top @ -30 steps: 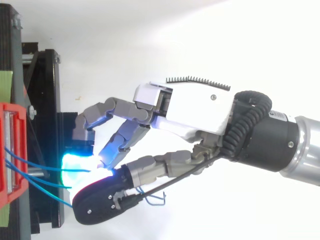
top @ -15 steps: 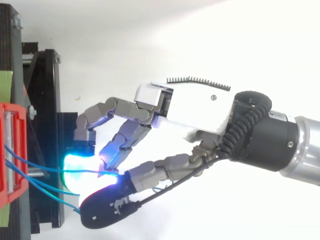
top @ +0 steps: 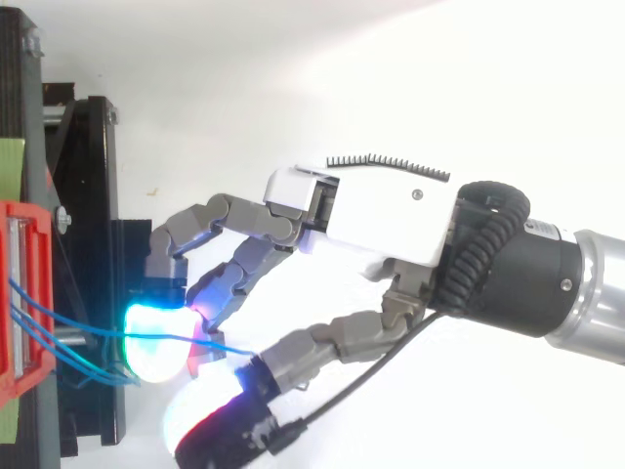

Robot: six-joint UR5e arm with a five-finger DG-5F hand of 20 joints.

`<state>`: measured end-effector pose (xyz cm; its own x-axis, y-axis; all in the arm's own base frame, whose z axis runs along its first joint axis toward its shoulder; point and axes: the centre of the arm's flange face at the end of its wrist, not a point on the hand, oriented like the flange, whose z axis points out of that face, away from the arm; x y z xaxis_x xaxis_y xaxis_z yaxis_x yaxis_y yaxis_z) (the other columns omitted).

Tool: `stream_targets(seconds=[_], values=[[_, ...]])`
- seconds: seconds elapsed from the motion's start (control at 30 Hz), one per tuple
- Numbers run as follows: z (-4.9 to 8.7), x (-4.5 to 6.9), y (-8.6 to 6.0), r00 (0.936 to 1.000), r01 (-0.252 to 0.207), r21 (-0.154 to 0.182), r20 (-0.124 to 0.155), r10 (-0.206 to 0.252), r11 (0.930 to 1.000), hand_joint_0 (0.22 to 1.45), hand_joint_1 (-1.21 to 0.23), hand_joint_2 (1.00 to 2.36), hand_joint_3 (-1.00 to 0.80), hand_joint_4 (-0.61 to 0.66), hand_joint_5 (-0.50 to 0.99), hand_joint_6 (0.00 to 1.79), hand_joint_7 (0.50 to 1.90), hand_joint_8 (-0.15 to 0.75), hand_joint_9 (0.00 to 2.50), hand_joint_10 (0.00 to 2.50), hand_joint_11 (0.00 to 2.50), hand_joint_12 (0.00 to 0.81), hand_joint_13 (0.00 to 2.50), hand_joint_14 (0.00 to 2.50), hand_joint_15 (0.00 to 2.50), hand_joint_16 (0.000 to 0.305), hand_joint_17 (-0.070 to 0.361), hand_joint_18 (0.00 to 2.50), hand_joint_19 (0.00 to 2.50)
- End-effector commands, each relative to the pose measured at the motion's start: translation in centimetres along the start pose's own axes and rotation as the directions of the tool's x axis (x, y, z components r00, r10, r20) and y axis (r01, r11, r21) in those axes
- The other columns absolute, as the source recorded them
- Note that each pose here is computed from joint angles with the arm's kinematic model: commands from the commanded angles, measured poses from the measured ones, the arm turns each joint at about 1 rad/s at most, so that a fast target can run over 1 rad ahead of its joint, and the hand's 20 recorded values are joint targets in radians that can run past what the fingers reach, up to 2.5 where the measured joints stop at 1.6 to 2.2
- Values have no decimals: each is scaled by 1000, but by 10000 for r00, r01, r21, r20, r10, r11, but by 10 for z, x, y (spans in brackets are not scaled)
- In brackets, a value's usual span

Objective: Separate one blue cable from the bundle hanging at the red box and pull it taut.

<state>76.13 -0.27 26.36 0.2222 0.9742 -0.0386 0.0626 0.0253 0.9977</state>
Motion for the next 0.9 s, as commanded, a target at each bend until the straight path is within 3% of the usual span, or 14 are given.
stream_targets(seconds=[0.0, 0.17, 0.4, 0.57, 0.67, 0.73, 0.77, 0.87], values=[[0, 0, -1, 10000, 13, 10, -16, -13, 10000, 510, -628, 1000, -500, 144, -180, 817, 1066, 335, 1048, 21, 917, 400, 865, 19, 570, 49, 109, 882, 555], [0, 0, 0, 10000, -9, -4, -16, 9, 10000, 626, -517, 1000, -500, 114, -169, 811, 1117, 322, 1092, 20, 920, 377, 899, 22, 594, 44, 99, 873, 614], [0, 0, -1, 10000, 13, 10, -16, -13, 10000, 608, -658, 1016, -250, 122, -180, 835, 1189, 330, 1078, 23, 928, 388, 904, 22, 600, 45, 100, 872, 615], [0, 0, -1, 10000, 13, 10, -16, -13, 10000, 614, -712, 1020, -183, 89, -184, 850, 1193, 334, 1065, 23, 951, 390, 905, 20, 610, 45, 101, 871, 625], [0, 0, -1, 10000, 13, 10, -16, -13, 10000, 627, -722, 1018, -232, 102, -189, 858, 1135, 333, 1055, 23, 950, 387, 901, 20, 608, 45, 101, 871, 623], [0, 0, -1, 10000, 20, 24, -17, -20, 10000, 618, -718, 1009, -381, 131, -190, 856, 1117, 327, 1059, 22, 945, 384, 902, 20, 604, 45, 101, 872, 625], [0, 0, -1, 10000, 13, 10, -1, -13, 10000, 583, -639, 1000, -490, 137, -188, 854, 1097, 324, 1073, 22, 928, 385, 908, 20, 607, 45, 102, 876, 639], [0, 1, -1, 10000, 14, 9, -16, -14, 10000, 559, -519, 1000, -500, 145, -185, 838, 1071, 333, 1089, 22, 924, 390, 914, 20, 605, 47, 105, 886, 633]])
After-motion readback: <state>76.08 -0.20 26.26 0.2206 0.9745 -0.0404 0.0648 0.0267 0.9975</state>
